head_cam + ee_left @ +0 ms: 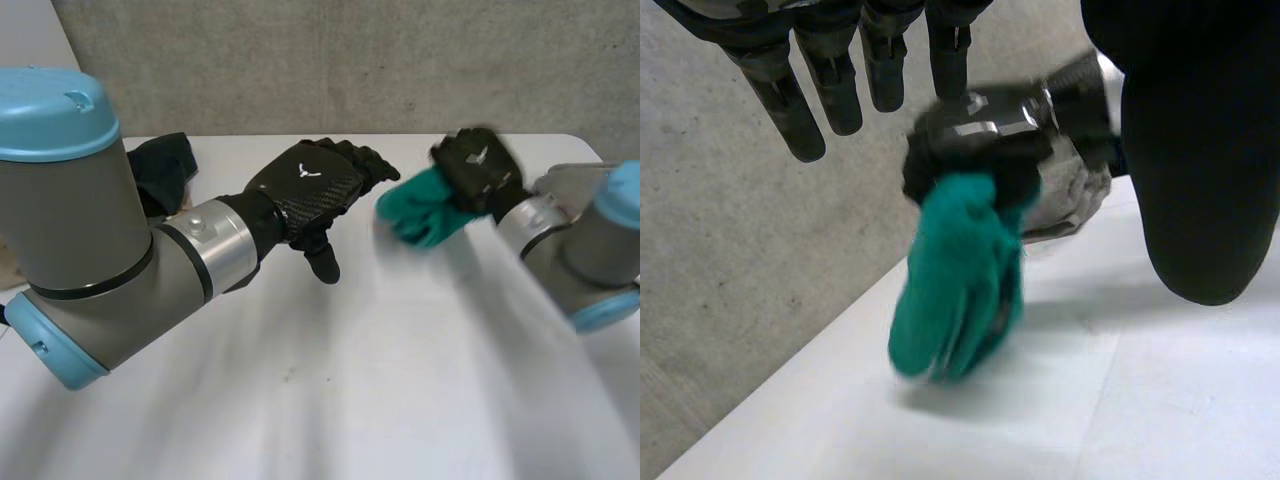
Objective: Fold the laundry.
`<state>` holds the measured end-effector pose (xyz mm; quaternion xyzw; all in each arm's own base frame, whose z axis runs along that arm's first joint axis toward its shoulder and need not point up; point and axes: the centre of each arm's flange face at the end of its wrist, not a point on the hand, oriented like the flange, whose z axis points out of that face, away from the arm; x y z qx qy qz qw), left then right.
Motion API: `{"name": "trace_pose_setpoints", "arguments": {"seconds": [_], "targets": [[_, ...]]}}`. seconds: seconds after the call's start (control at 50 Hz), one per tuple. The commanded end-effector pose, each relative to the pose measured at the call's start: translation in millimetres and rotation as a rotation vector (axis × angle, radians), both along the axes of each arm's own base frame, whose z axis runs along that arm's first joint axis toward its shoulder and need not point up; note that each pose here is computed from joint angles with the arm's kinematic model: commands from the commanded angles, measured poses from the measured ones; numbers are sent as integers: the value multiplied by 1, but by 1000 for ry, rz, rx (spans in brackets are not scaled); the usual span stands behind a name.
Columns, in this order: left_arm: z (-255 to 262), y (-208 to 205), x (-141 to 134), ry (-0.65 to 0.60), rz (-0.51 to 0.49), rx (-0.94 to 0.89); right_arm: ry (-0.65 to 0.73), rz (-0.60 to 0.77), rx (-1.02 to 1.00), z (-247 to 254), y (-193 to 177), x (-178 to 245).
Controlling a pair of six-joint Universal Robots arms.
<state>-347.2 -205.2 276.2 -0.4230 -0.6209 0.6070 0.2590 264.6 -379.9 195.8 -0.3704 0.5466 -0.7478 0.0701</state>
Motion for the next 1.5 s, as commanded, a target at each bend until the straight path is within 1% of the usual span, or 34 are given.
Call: {"name": "trace_pose_setpoints", "arguments": {"seconds": [0.02,0.08,0.1,0.16,0.18,0.24,0.3,0.32,0.38,0.4,0.46,0.48,0.54,0.62,0.76,0.84,0.96,1.0,1.04,1.06,1.14,1.24,1.36,1.4,1.42,1.5], "targets": [[6,0,1,15,4,-21,-96,-70,-280,71,-62,-50],[6,1,1,15,4,-21,-150,-82,-339,87,-78,-71],[7,1,1,16,2,-22,-181,-93,-358,93,-88,-87],[6,2,1,15,2,-21,-205,-115,-359,89,-103,-114],[6,2,1,15,2,-21,-212,-127,-346,83,-112,-131],[6,2,1,14,1,-20,-197,-141,-322,66,-124,-152],[3,3,2,10,3,-12,-169,-151,-286,38,-138,-177],[3,3,2,11,3,-11,-155,-156,-263,21,-143,-190],[2,3,2,13,4,0,-140,-171,-239,-4,-150,-210],[1,2,2,14,4,4,-133,-184,-230,-21,-153,-222],[-2,3,1,13,4,18,-130,-200,-203,-49,-156,-235],[-3,2,1,14,4,19,-129,-204,-173,-67,-156,-241],[-6,2,0,13,2,21,-125,-203,-134,-86,-153,-248],[-9,3,0,11,4,23,-111,-191,-87,-98,-143,-260],[-5,2,0,20,1,11,-101,-198,-58,-91,-133,-272],[-1,3,-1,28,-1,2,-102,-224,14,-92,-127,-276],[1,7,-4,34,-13,-7,14,-301,101,-80,-112,-273],[0,8,-4,34,-16,-7,76,-362,115,-73,-107,-275],[0,9,-4,33,-19,-5,122,-406,116,-63,-104,-276],[0,10,-5,33,-21,-5,165,-450,109,-52,-101,-278],[1,10,-5,34,-21,-7,247,-507,90,-33,-93,-279],[1,10,-5,36,-21,-9,245,-510,96,-34,-92,-277],[-3,11,-4,28,-21,2,237,-511,124,-47,-93,-278],[-6,11,-3,22,-19,11,247,-530,98,-44,-96,-281],[-7,12,-3,21,-19,12,249,-549,84,-42,-98,-284],[-8,11,-2,17,-16,17,266,-739,16,-23,-112,-308]]}}
